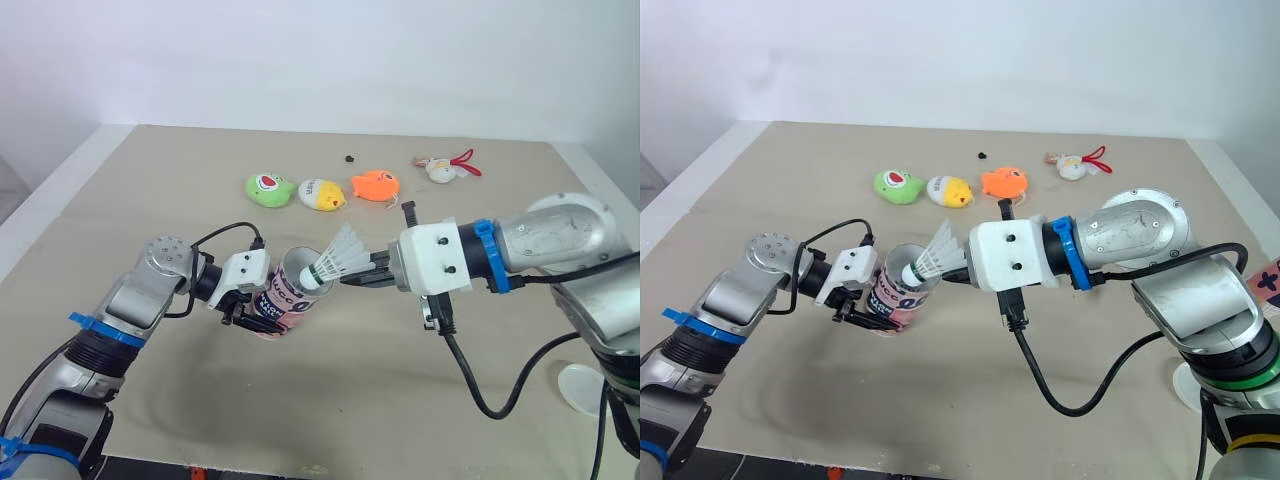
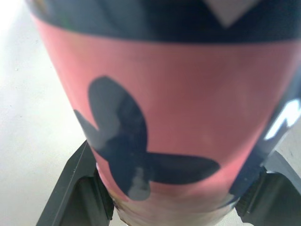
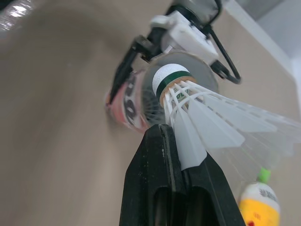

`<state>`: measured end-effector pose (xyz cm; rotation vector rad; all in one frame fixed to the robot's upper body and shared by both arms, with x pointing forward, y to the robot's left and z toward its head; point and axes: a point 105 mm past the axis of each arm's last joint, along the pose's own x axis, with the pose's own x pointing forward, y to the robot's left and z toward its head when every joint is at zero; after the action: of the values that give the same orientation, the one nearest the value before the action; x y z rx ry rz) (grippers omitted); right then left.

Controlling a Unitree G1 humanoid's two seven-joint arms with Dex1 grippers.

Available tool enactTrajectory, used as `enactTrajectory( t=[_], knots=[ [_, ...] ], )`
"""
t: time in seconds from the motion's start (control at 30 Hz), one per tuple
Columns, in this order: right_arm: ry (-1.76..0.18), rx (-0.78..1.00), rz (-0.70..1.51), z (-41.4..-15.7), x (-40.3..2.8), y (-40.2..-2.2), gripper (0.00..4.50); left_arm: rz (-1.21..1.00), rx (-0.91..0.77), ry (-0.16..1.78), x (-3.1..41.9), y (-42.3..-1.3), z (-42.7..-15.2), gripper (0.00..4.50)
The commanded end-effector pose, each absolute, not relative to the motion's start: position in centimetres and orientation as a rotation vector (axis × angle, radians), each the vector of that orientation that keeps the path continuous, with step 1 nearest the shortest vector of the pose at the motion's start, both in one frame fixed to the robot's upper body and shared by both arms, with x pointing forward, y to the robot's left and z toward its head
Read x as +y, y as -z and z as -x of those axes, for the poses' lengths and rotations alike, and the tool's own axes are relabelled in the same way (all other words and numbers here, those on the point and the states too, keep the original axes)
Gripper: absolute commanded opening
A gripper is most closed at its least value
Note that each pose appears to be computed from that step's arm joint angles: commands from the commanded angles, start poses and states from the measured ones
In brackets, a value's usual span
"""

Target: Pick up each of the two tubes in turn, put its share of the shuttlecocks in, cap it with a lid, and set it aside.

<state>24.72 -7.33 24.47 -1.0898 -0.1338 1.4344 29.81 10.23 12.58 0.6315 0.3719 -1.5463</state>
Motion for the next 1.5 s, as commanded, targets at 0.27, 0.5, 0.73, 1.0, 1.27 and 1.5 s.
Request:
enactTrajectory(
  t=[0.27, 0.5, 0.73, 1.0, 1.27, 1.5],
  knots=[
    [-1.461, -0.185, 1.225, -26.9, -5.8, -24.2, 0.05, -0.627, 0.407, 1.587, 9.5, -11.4, -29.3, 2.58],
    [-1.549, -0.219, 1.109, -26.2, -4.8, -25.8, 2.43, -0.628, 0.405, 1.588, 9.4, -11.5, -29.4, 2.58],
    [-1.618, -0.166, 0.786, -24.6, -6.0, -28.1, 3.69, -0.618, 0.392, 1.602, 9.1, -11.3, -29.5, 2.58],
    [-1.334, -0.256, 0.439, -28.0, -7.6, -29.3, 3.69, -0.646, 0.372, 1.648, 8.7, -11.9, -30.1, 2.58],
    [-1.04, -0.283, 0.314, -30.5, -10.7, -28.7, 3.69, -0.628, 0.34, 1.672, 7.9, -12.2, -29.9, 2.58],
    [-0.91, -0.32, 0.228, -30.1, -12.8, -29.2, 3.69, -0.597, 0.297, 1.647, 7.7, -12.6, -29.6, 2.58]
  ],
)
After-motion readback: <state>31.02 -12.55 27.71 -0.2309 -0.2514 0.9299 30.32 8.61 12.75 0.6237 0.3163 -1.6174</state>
